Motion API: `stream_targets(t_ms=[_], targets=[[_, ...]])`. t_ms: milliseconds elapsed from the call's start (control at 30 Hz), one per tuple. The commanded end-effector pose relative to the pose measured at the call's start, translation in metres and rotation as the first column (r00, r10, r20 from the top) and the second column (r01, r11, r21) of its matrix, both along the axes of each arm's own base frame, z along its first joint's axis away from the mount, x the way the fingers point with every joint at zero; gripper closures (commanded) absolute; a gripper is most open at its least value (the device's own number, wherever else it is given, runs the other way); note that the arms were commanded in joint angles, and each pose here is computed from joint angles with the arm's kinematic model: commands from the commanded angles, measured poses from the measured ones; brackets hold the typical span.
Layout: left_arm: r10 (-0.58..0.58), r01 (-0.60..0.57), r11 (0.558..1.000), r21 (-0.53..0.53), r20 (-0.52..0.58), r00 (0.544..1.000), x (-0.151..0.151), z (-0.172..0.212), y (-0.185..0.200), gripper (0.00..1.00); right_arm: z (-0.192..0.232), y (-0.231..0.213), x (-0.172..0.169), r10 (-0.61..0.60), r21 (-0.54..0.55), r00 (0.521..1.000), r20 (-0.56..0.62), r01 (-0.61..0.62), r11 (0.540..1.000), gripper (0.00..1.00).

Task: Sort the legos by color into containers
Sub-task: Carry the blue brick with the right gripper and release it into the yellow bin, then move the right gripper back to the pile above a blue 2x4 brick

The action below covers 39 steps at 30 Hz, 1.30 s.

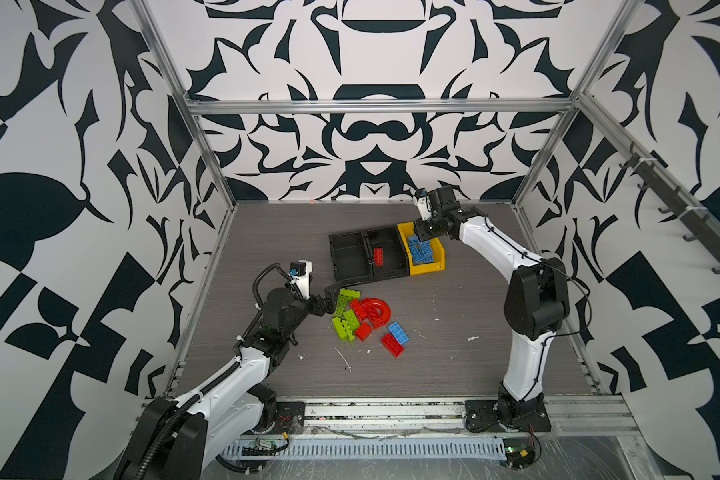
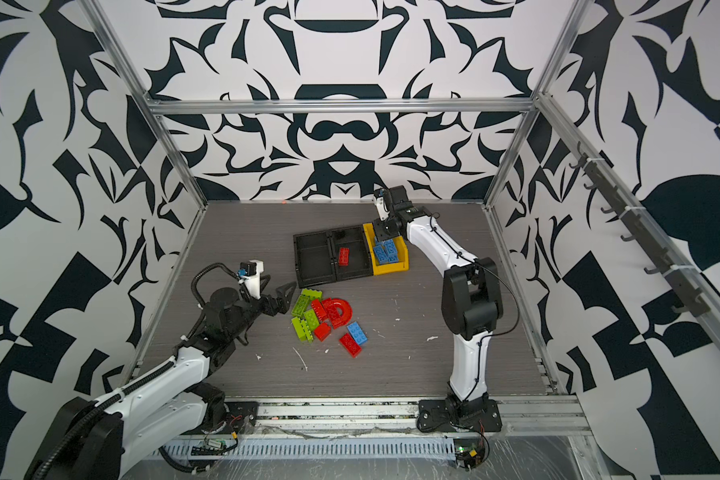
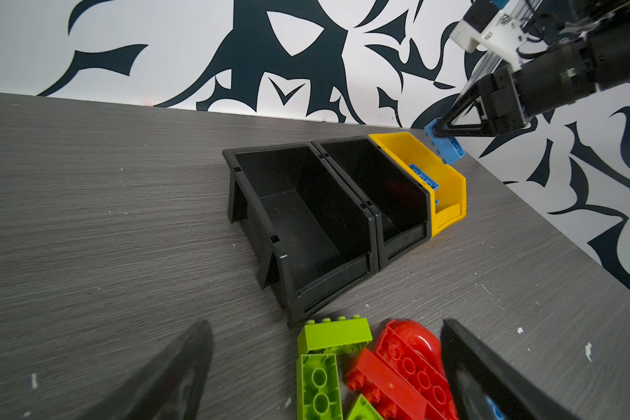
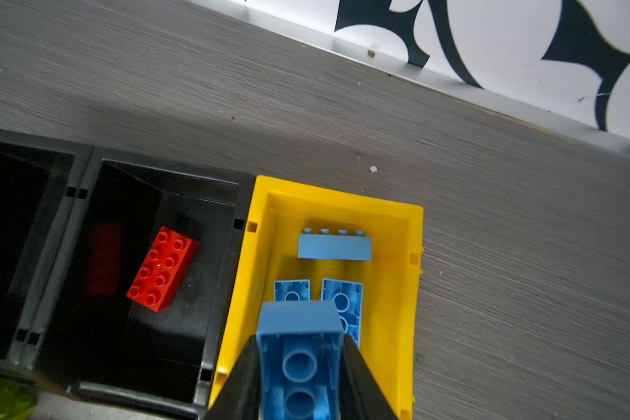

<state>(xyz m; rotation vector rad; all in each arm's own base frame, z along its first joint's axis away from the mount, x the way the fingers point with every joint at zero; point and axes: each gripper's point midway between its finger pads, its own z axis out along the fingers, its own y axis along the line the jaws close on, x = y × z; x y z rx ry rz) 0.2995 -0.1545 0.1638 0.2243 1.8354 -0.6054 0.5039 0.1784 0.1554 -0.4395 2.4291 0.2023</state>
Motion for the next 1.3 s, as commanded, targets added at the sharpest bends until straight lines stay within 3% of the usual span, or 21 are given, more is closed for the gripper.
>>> stream_targets(t_ms=[0, 567, 867, 1067, 1167, 1267], targets=[[-0.004, 0.004, 1.0, -0.014, 0.017, 1.0, 0.001, 0.009, -0.002, 0.0, 0.021, 0.007, 0.011, -0.002, 0.066, 1.0, 0.029, 0.0, 0.998, 0.67], [-0.008, 0.008, 1.0, -0.016, 0.02, 1.0, 0.0, 0.01, -0.002, 0.0, -0.024, 0.015, 0.029, -0.014, 0.113, 0.999, -0.03, 0.017, 0.993, 0.66], [-0.007, 0.007, 1.0, -0.015, 0.02, 1.0, 0.0, 0.01, -0.002, 0.0, -0.007, 0.013, 0.022, -0.02, 0.127, 1.0, -0.001, 0.02, 0.992, 0.46], [-0.007, 0.008, 1.0, -0.015, 0.024, 1.0, 0.0, 0.011, -0.002, 0.0, 0.014, 0.009, -0.013, -0.014, 0.172, 1.0, 0.009, 0.013, 0.985, 0.45], [-0.01, 0.01, 1.0, -0.017, 0.025, 1.0, 0.0, 0.012, -0.002, 0.0, 0.021, 0.015, -0.05, -0.016, 0.27, 0.999, 0.049, 0.002, 0.963, 0.45], [-0.006, 0.007, 1.0, -0.016, 0.026, 1.0, 0.0, 0.012, -0.002, 0.0, 0.015, 0.023, -0.096, 0.018, 0.275, 0.999, 0.045, -0.029, 0.961, 0.45]])
